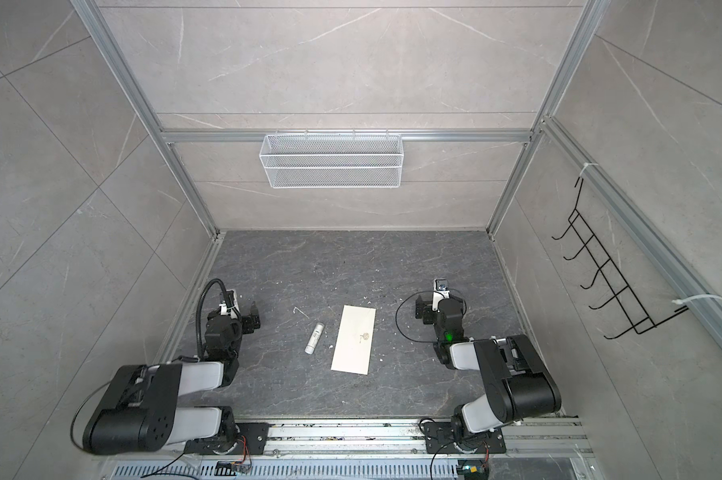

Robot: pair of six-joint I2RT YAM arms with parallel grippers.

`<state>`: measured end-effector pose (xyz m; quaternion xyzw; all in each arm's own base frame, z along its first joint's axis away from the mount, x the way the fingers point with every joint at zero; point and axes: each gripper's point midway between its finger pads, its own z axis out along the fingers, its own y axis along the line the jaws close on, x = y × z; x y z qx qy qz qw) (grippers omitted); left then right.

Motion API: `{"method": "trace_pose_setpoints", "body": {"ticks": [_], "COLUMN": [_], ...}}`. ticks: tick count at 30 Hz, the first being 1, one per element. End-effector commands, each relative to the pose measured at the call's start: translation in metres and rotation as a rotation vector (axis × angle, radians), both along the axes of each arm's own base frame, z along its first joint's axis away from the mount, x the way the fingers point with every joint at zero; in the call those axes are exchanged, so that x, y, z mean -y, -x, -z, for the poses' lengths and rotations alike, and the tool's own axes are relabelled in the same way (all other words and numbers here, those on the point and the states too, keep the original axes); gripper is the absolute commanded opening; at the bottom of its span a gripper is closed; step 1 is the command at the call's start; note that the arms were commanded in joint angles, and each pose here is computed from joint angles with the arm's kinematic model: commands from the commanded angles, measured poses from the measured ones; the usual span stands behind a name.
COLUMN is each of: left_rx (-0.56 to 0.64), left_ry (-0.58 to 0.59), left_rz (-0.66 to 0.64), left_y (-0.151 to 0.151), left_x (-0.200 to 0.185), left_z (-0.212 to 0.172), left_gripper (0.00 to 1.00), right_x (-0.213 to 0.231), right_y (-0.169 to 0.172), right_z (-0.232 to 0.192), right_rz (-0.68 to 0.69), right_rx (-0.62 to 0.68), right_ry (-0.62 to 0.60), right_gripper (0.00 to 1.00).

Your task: Place the letter into the envelope and seal it

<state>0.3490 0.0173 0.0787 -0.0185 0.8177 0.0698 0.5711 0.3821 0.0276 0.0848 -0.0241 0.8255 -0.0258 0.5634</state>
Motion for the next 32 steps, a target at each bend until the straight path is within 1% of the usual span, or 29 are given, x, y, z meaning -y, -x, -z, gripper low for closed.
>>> {"method": "trace_pose_setpoints", "body": {"ticks": [1,2,5,6,11,30,32], "left_rx": [0.076,0.011,-0.016,-0.033,-0.026,-0.028,-0.01], "left_ry": [0.002,0.011,0.048,0.058,0.062,0.064,0.057], "left_rz": [0.073,0.057,0.027,0.022,-0.004,0.0,0.001], "left_y": [-0.025,-0.027,-0.035,-0.034,-0.035,-0.035,-0.034], "left_x": [0.011,0.009,-0.001,-0.002,-0.008,-0.007,-0.007], "left_z": [-0.018,-0.011,-0.009,-0.007,-0.008,-0.008,-0.012], "left_gripper": [0.93,0.94,0.96,0.99,1.0,1.0,1.0], "right_x": [-0.006,-0.006,-0.006,-0.006,-0.005,-0.005,-0.001], "right_y": [-0.005,-0.006,-0.006,-0.006,-0.006,-0.007,-0.007], "right_z": [-0.007,-0.008,-0.007,-0.008,-0.007,-0.006,-0.01], "right_rz": [-0.039,-0.037,-0.037,-0.037,-0.036,-0.046,-0.022], "right_rx": [0.014,0.027,0.018,0.022,0.019,0.011,0.027], "right_ry": [-0.024,-0.024,-0.024,-0.024,-0.024,-0.037,-0.033], "right_gripper": [0.99,0.99,0.99,0.99,0.99,0.99,0.99]}}
